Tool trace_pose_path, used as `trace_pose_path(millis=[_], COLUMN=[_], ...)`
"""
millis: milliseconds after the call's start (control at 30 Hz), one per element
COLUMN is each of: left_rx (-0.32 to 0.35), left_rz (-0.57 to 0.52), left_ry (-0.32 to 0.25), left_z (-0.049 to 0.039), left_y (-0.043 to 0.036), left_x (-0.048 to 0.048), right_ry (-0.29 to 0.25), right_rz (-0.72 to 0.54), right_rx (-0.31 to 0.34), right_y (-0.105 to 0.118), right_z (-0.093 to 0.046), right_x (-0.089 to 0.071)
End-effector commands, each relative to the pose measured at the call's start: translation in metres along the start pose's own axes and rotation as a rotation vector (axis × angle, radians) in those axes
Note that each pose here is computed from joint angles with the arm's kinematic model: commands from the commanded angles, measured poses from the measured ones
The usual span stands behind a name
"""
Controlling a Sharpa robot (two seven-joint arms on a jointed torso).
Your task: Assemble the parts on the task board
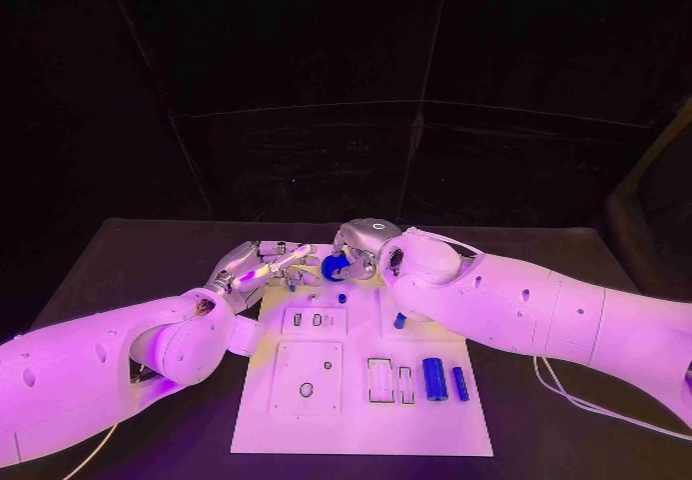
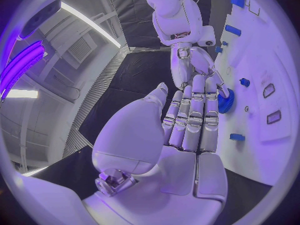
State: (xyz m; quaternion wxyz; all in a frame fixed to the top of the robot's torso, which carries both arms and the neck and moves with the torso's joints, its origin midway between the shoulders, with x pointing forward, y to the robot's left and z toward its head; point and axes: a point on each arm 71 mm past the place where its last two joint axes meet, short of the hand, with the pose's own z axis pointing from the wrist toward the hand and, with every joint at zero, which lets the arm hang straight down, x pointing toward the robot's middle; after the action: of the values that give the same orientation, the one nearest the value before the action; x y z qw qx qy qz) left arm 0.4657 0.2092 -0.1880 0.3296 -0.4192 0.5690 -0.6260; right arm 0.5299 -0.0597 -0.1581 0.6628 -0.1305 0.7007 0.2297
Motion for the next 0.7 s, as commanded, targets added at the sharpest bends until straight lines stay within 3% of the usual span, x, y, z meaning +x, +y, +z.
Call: trace_pose_path(millis=[33,267,700], left_rx=[0.0,-0.001,-0.003], left_rz=[-0.001,-0.001,-0.001], left_ry=[0.014,0.015,0.013], left_z=[0.0006,0.0006,0.0005], left_y=[-0.0008,-0.0007,-0.0006], left_x=[0.0021,0.002,0.0015], right_ry=[0.007,-0.003,0.038], right_rz=[-0.035,-0.039,-0.036], right_rx=[0.011,0.025,0.017], right_y=[-0.0003,-0.0012,-0.0008], right_z=[0.0007,0.0016,0.0011], right_x=[-0.0001,-0.0001,0.0029])
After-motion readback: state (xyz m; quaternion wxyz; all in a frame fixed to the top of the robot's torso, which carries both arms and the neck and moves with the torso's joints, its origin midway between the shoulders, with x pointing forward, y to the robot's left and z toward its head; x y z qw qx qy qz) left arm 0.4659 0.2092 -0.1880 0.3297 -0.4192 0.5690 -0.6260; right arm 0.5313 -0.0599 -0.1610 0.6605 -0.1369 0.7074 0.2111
